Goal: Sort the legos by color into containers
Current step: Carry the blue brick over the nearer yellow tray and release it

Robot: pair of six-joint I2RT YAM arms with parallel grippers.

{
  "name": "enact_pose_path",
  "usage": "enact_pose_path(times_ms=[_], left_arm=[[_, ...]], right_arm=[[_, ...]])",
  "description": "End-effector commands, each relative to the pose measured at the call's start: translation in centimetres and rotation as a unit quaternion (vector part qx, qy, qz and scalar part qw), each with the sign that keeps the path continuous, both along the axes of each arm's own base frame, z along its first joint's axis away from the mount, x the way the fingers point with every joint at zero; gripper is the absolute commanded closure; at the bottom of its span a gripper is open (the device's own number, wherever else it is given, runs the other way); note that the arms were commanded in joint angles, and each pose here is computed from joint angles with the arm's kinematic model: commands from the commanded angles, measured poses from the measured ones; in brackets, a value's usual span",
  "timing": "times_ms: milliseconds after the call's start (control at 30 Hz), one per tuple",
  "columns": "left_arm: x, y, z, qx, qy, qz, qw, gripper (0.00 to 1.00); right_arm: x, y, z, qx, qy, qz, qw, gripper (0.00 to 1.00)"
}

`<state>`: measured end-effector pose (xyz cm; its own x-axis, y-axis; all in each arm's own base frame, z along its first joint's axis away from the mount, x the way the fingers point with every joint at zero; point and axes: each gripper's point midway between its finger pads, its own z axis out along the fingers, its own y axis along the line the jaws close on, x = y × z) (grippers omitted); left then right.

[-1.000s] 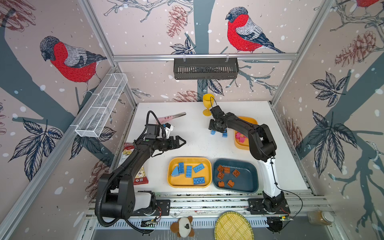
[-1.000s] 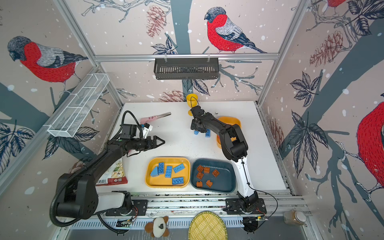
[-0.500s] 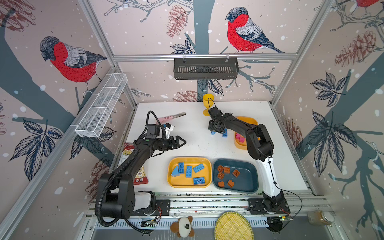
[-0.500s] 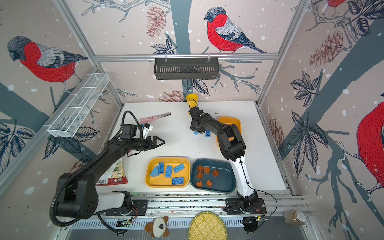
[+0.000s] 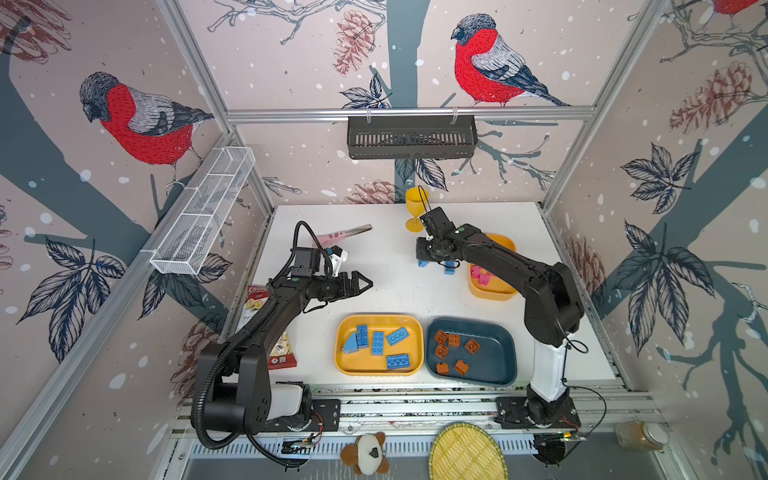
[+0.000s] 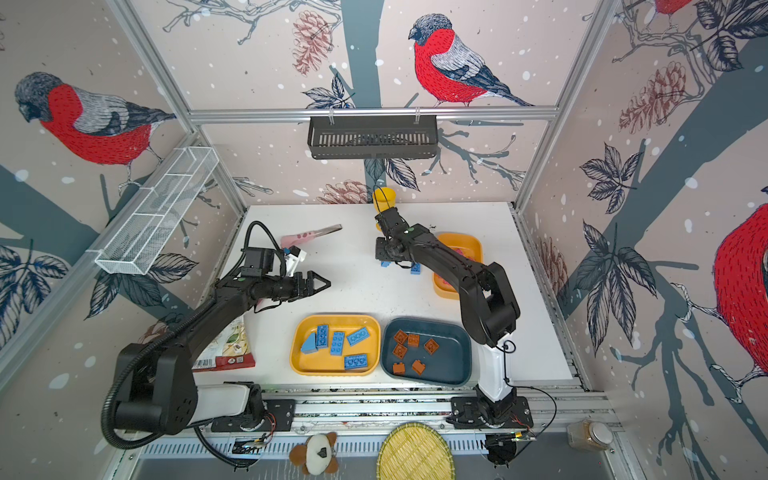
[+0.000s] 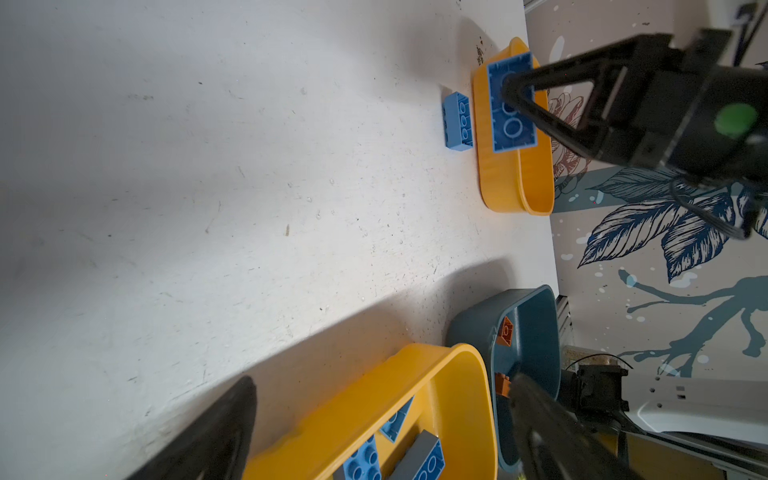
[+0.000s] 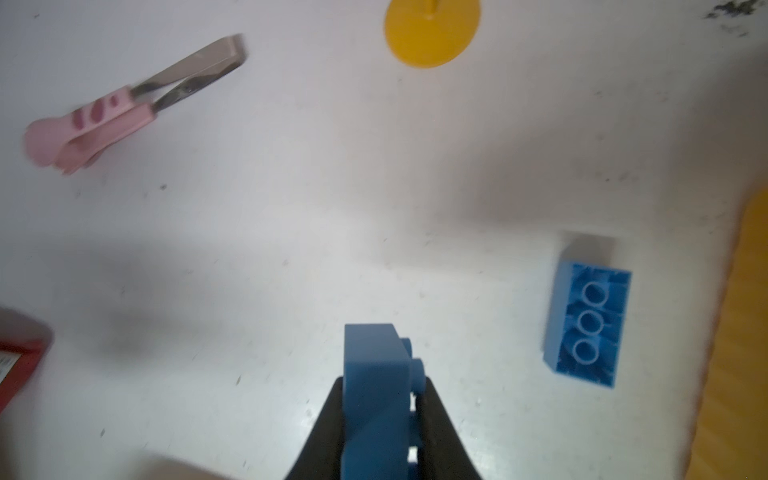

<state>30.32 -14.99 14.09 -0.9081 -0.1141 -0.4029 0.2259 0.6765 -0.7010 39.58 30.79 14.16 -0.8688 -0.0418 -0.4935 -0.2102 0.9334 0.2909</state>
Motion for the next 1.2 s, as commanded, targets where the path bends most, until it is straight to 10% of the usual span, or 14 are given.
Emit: enact_pose_path(times_ms=[0, 633, 1167], left_arm=[[0.7, -0.1, 0.6, -0.003, -0.018, -0.007, 1.000, 0.06], [1.4, -0.2, 0.6, -0.007, -0.031, -0.003, 1.000, 0.06], [1.7, -0.5, 1.1, -0.017, -0.040, -0.005, 0.999, 0.06]], right_arm=[[-5.0, 2.5, 1.0, 0.024, 0.026, 0.078, 0.996, 0.83], [-22.0, 8.3, -3.1, 0.098, 0.161, 0.180, 0.965, 0.81], [-22.6, 8.8, -6.5, 0.049, 0.184, 0.166, 0.968, 0.57]])
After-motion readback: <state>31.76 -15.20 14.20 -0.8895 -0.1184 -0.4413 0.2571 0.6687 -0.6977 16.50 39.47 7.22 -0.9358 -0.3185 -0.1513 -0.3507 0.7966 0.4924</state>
